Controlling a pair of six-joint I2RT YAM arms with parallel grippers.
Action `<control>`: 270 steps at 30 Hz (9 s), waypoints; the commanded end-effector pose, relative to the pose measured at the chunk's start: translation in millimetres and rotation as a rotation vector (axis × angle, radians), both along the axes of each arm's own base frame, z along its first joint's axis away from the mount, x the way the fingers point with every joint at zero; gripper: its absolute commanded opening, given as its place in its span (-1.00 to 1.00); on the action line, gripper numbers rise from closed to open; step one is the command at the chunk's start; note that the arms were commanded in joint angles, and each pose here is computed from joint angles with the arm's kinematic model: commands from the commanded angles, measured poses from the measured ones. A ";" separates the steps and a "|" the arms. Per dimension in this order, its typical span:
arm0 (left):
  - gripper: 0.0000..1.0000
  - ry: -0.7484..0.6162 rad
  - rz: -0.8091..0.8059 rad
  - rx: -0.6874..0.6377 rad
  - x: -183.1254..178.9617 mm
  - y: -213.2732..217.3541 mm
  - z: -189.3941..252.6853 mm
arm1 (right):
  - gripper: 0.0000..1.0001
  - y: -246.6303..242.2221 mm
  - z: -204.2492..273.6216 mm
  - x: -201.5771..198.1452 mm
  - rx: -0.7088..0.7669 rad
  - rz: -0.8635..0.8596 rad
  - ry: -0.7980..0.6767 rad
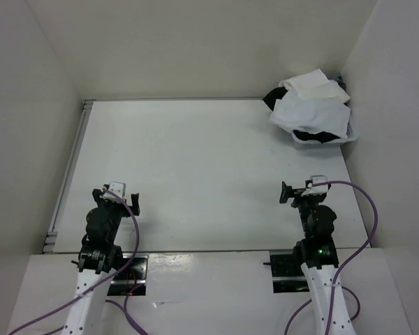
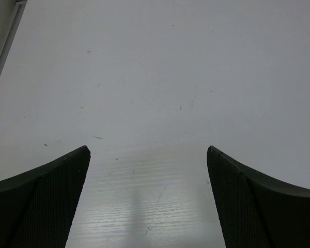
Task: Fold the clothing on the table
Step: Grab the skirt from the pile, then move the skirt to the center of the board, then flatten the skirt out
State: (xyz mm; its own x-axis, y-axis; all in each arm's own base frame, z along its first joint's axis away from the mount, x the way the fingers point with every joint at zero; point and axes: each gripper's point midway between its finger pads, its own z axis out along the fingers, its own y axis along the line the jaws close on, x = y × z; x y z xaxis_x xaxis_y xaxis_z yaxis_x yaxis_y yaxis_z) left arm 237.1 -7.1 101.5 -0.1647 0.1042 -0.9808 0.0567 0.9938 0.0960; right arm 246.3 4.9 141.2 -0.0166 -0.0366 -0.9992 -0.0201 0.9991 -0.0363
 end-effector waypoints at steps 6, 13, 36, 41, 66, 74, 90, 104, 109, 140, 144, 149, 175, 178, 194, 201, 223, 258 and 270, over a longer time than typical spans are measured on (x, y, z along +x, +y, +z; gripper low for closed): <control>0.98 -0.140 0.011 -0.027 4.1 0.6 20.5 | 0.98 -0.9 -8.5 0.3 0.003 -0.007 -0.028; 0.98 -0.140 0.011 -0.027 4.1 0.6 20.5 | 0.98 -0.9 -8.5 0.3 0.003 -0.007 -0.028; 0.98 -0.140 0.011 -0.027 4.1 0.6 20.5 | 0.98 -0.9 -8.5 0.3 0.003 -0.007 -0.028; 0.98 -0.140 0.011 -0.027 4.1 0.6 20.5 | 0.98 -0.9 -8.5 0.3 0.003 -0.007 -0.028; 0.98 -0.359 -0.009 -0.264 4.1 -11.2 88.6 | 0.98 -3.4 116.8 -22.6 0.524 -0.059 -0.314; 0.98 -0.292 -0.225 -1.373 -25.8 -63.9 166.3 | 0.98 36.0 177.5 -47.4 1.280 0.208 -0.315; 0.98 0.120 -0.279 -1.851 -31.6 -98.8 134.1 | 0.98 88.5 148.8 -49.2 1.584 0.527 -0.060; 0.98 -0.449 -0.395 -0.882 -48.3 -77.5 262.8 | 0.98 94.0 216.1 29.4 0.472 0.425 0.046; 0.98 -0.116 -0.317 -0.645 41.0 -88.5 239.7 | 0.98 68.0 207.8 82.5 0.492 0.209 0.165; 0.98 0.239 0.060 -0.328 168.3 -115.0 138.1 | 0.98 -105.0 66.8 253.9 0.341 -0.529 0.612; 0.98 0.237 0.063 -0.349 172.9 -112.3 132.5 | 0.98 -96.0 64.8 270.0 0.337 -0.505 0.590; 0.98 0.245 0.074 -0.342 174.5 -111.1 125.3 | 0.94 -101.4 42.0 286.5 0.333 -0.534 0.623; 0.98 0.143 -0.024 -0.462 135.2 -119.4 180.5 | -1.00 54.1 308.2 215.7 0.293 -0.164 0.165; 0.98 0.133 -0.026 -0.466 126.0 -115.9 186.4 | -1.00 126.1 355.1 184.0 0.298 0.044 0.089; 0.98 0.074 -0.083 -0.559 58.0 -102.8 194.7 | 0.80 281.1 158.4 150.4 0.083 0.287 0.481; 0.98 0.155 -0.140 -0.582 55.5 -120.0 166.6 | 0.94 237.6 79.2 138.2 -0.030 0.098 0.590; 0.82 0.248 0.226 -0.716 18.1 -62.4 63.3 | 0.92 241.2 136.3 97.7 0.078 0.315 0.448; 0.14 0.487 0.483 -0.633 45.2 -57.4 -29.6 | 0.89 238.9 148.3 56.4 0.172 0.452 0.400; -0.24 0.567 0.478 -0.558 55.4 -63.6 -51.7 | 0.87 241.3 146.3 53.3 0.179 0.467 0.416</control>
